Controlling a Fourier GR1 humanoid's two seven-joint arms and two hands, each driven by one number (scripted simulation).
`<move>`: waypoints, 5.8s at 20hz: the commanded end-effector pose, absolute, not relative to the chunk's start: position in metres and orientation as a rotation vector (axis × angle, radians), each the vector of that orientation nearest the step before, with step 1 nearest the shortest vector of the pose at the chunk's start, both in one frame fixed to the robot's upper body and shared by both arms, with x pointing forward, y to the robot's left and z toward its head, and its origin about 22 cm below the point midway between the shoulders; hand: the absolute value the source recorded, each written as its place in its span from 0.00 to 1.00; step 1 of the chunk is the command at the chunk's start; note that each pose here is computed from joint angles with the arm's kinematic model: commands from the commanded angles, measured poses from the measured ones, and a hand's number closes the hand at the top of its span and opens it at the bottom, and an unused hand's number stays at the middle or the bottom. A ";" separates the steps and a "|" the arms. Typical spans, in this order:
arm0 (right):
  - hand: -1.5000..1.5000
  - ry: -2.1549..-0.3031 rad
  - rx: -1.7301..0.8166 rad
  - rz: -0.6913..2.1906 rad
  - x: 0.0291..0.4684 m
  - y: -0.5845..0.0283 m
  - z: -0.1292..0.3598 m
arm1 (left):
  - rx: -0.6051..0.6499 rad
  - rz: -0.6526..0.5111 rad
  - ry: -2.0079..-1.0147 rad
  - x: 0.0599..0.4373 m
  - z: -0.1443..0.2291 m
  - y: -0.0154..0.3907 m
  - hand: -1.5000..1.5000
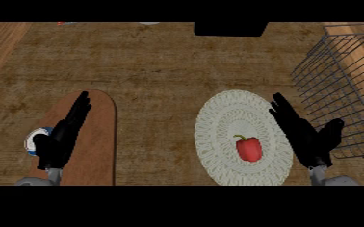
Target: Pick the bell pepper from the placemat and place it in the basket
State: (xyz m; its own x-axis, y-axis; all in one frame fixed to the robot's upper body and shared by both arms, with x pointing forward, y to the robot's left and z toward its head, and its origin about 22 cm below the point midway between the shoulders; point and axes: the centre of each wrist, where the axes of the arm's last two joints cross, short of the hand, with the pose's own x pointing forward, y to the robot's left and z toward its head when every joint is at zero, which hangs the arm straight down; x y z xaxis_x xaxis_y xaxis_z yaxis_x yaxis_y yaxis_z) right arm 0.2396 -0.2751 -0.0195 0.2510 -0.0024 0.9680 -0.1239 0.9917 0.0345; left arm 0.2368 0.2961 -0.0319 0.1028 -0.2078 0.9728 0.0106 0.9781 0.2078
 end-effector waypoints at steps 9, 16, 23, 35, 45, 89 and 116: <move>0.00 -1.999 0.550 1.209 0.296 -0.196 0.147 | 0.150 -0.140 -1.425 0.273 -0.001 0.297 0.50; 0.00 -2.264 0.474 1.286 0.218 -0.131 0.074 | 0.188 -0.070 -1.385 0.280 0.023 0.317 0.50; 0.00 -1.981 0.038 1.511 0.196 -0.123 0.136 | 0.200 -0.056 -1.373 0.283 0.024 0.314 0.50; 0.00 -1.624 -0.687 1.753 0.205 -0.152 0.258 | 0.208 -0.084 -1.379 0.282 0.027 0.320 0.50; 0.00 -1.447 -0.401 1.799 0.223 -0.197 0.294 | 0.211 -0.075 -1.378 0.288 0.051 0.317 0.50; 0.00 -1.541 -0.286 1.648 0.254 -0.240 0.050 | 0.182 -0.068 -1.384 0.286 0.038 0.322 0.50; 1.00 -1.491 -0.327 1.802 0.249 -0.204 -0.017 | 0.185 -0.072 -1.384 0.272 0.036 0.301 0.50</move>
State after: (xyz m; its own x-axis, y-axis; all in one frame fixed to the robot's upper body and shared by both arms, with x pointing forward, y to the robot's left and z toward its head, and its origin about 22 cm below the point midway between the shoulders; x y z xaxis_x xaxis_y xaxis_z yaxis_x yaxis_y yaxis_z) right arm 0.2604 -0.2217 0.0023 -0.6562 0.6924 0.3001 -0.4005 0.0174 -0.9161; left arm 0.2883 0.3146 0.0433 0.1830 -0.1682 0.9686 -0.0612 0.9814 0.1820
